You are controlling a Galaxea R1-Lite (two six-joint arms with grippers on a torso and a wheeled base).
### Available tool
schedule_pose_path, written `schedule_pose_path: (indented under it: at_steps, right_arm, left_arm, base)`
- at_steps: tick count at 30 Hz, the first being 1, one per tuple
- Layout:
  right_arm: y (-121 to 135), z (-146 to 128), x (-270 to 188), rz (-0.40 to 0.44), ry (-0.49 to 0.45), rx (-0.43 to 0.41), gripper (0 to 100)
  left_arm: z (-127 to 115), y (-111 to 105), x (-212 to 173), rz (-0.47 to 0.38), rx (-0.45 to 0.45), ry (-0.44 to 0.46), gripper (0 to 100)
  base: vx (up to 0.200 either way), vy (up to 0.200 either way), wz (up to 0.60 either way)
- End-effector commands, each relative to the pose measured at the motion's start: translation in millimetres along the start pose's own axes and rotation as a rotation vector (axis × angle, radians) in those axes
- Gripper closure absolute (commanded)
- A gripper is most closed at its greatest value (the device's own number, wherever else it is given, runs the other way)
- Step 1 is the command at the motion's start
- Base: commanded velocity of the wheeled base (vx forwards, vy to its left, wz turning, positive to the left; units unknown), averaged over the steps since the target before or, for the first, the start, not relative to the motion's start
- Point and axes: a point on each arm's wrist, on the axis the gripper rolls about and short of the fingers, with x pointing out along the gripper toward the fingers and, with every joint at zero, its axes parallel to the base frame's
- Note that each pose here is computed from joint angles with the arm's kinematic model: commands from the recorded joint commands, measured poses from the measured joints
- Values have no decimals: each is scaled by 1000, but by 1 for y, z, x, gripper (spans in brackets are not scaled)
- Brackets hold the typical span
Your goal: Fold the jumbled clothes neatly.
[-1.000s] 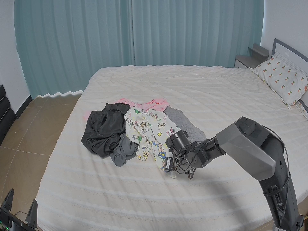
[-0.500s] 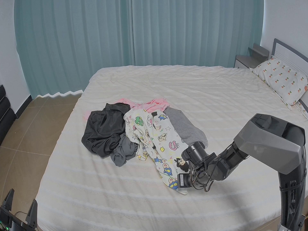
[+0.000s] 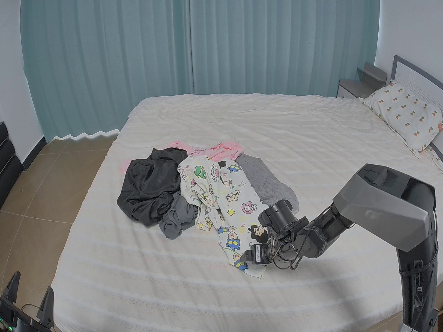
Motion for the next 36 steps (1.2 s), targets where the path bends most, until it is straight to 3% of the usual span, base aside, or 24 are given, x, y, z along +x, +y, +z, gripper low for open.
schedule_pose_path:
  at_steps: [1,11,12,19,24,29,36]
  right_arm:
    - [6,10,13,11,-44,4,0]
    - [21,18,52,-28,-116,2,0]
    - [23,19,53,-26,-121,7,100]
    - [23,19,50,-22,-136,48,100]
    - [28,27,33,61,-263,154,100]
    - [28,22,11,130,-343,160,100]
    - [28,-8,-45,250,-396,131,100]
  left_arm:
    - [-5,0,0,0,0,0,0]
    - [-5,0,0,0,0,0,0]
    - [-5,0,0,0,0,0,0]
    - [-5,0,0,0,0,0,0]
    - [-5,0,0,0,1,0,0]
    - [-5,0,0,3,10,0,0]
    - [-5,0,0,0,50,1,0]
  base:
    - [0,0,0]
    - [0,0,0]
    - [0,0,0]
    - [0,0,0]
    - [0,0,0]
    - [0,0,0]
    - [0,0,0]
